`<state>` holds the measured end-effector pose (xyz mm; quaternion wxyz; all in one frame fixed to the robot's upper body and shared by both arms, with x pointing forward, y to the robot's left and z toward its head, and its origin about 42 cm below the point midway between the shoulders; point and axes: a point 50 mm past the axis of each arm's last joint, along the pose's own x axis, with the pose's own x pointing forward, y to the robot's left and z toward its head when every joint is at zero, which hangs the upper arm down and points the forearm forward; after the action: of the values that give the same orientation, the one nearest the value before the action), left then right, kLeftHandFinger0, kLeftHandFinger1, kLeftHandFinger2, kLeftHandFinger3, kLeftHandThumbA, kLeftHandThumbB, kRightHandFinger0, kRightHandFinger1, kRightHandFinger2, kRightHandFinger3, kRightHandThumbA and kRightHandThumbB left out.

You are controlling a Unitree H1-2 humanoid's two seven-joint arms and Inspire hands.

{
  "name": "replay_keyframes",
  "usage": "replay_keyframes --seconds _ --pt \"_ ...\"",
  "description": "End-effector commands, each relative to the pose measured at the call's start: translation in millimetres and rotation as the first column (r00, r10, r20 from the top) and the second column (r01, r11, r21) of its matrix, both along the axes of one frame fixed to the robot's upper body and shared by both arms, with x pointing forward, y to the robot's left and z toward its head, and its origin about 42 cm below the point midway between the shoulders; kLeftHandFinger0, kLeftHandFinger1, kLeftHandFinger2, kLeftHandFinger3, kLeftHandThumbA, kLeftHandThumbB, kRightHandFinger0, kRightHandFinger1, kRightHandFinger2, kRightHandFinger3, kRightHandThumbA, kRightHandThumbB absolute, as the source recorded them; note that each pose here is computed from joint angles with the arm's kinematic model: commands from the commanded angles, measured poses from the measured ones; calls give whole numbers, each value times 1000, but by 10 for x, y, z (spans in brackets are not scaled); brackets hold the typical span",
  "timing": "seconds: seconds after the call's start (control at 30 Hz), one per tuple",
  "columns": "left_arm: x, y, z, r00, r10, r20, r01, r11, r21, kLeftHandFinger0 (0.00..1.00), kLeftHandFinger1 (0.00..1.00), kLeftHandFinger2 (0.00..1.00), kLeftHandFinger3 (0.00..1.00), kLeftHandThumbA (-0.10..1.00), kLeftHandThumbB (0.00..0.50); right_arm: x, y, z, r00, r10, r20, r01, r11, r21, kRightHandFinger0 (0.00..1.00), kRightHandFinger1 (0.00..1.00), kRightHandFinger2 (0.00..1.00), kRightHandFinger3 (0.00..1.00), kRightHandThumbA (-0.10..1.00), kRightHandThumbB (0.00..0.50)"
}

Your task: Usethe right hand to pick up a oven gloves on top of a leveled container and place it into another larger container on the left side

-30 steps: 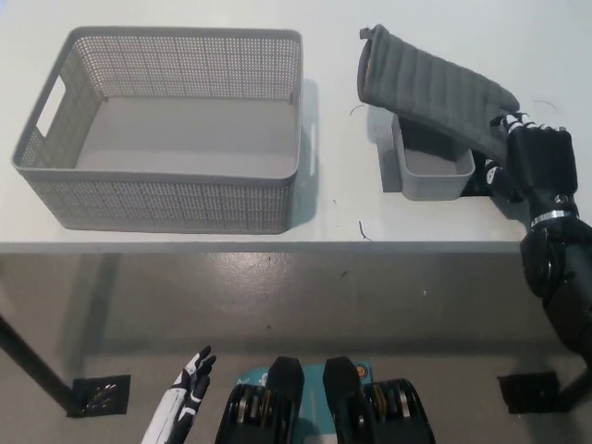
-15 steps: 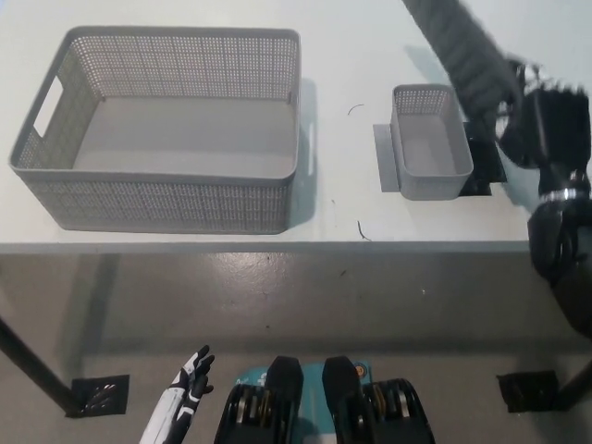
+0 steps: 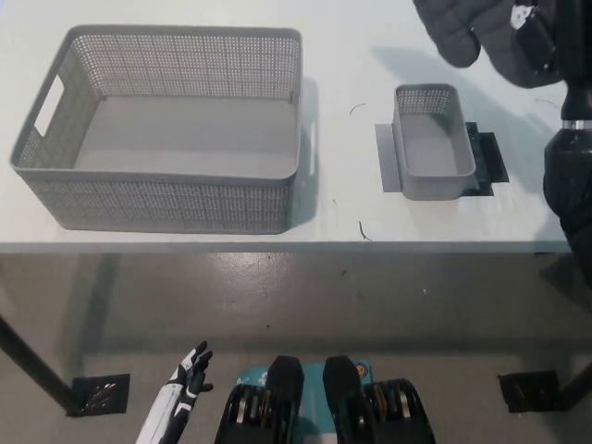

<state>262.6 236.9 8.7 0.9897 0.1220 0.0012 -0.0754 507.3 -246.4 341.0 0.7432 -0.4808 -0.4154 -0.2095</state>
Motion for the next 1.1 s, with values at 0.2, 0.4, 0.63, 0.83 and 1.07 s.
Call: replay_keyframes --seconds 0.2,0.4,0.63,0.83,1.07 --pt "53 62 103 998 -22 59 23 1000 -7 840 1000 1000 1000 1000 500 -115 421 732 980 142 142 -149 988 39 0 163 701 679 -100 162" --pt "19 38 87 998 -24 55 24 1000 -5 829 995 1000 1000 1000 500 -174 983 920 951 257 174 -264 964 20 0 103 624 590 -100 164" --pt "42 30 104 998 -33 62 33 999 8 817 984 1000 1000 1000 500 -90 1587 991 929 337 152 -347 937 42 0 113 623 581 -100 212" --pt "63 50 122 997 -48 65 47 999 13 828 986 1000 1000 1000 500 -46 2109 985 916 383 120 -393 916 77 0 26 600 521 -100 223" --pt "79 58 140 996 -56 72 54 998 33 802 970 1000 1000 1000 500 90 2649 635 902 429 -48 -424 901 87 0 43 578 427 -100 244"
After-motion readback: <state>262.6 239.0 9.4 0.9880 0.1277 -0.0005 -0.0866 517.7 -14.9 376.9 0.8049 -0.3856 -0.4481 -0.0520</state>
